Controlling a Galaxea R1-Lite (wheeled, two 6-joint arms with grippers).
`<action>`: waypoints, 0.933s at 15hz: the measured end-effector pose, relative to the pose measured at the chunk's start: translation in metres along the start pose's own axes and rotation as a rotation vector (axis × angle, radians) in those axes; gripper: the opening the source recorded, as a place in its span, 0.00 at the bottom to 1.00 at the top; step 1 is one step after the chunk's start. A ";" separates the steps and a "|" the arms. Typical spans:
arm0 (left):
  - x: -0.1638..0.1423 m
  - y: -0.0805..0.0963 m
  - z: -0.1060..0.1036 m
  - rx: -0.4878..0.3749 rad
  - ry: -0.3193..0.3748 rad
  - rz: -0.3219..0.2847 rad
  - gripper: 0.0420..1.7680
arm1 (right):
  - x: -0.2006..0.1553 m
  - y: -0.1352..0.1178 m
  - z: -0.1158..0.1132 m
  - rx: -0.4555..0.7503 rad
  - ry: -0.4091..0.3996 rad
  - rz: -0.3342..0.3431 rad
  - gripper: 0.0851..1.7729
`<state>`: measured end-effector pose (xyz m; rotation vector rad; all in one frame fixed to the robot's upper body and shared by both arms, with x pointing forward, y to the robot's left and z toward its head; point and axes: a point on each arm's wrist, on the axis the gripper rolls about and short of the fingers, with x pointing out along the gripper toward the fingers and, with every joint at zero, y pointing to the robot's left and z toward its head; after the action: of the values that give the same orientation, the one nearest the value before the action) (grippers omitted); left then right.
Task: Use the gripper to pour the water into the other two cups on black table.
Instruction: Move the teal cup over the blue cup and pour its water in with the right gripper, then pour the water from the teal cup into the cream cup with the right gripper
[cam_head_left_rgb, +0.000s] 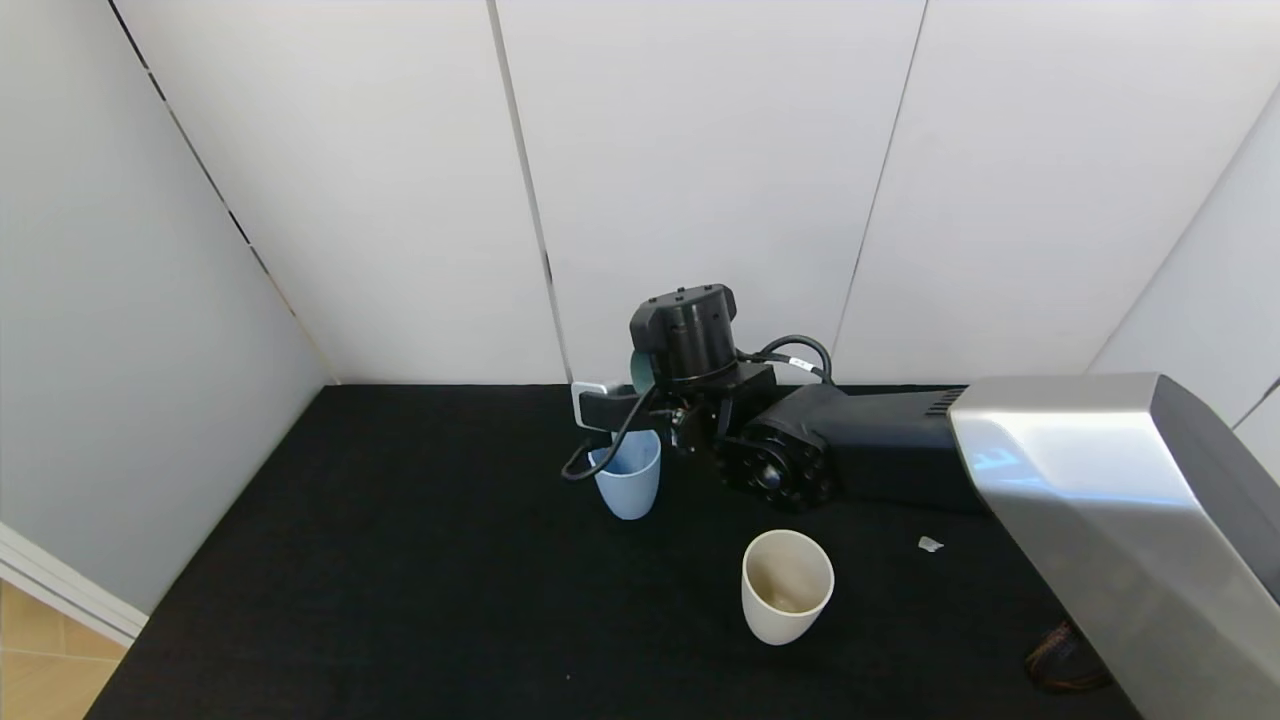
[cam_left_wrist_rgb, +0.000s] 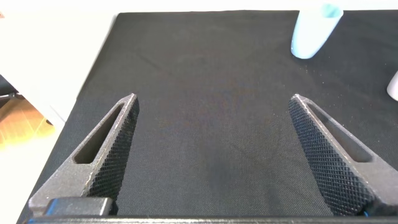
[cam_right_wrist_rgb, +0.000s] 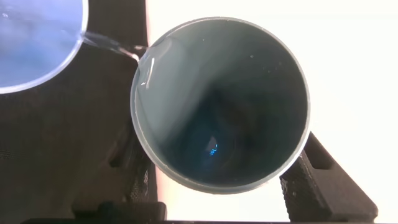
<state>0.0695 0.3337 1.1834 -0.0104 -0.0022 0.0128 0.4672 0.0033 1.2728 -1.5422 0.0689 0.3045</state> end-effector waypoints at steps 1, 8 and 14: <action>0.000 0.000 0.000 0.000 0.000 0.000 0.97 | -0.001 -0.002 -0.001 0.015 0.000 -0.001 0.65; 0.000 0.000 0.000 0.000 0.000 0.000 0.97 | -0.014 0.005 -0.009 0.351 0.040 0.106 0.65; 0.000 0.000 0.000 0.000 0.000 0.000 0.97 | -0.034 -0.020 -0.045 0.606 0.088 0.143 0.64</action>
<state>0.0695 0.3337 1.1834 -0.0100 -0.0022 0.0128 0.4463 -0.0458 1.2990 -0.9484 0.3131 0.2945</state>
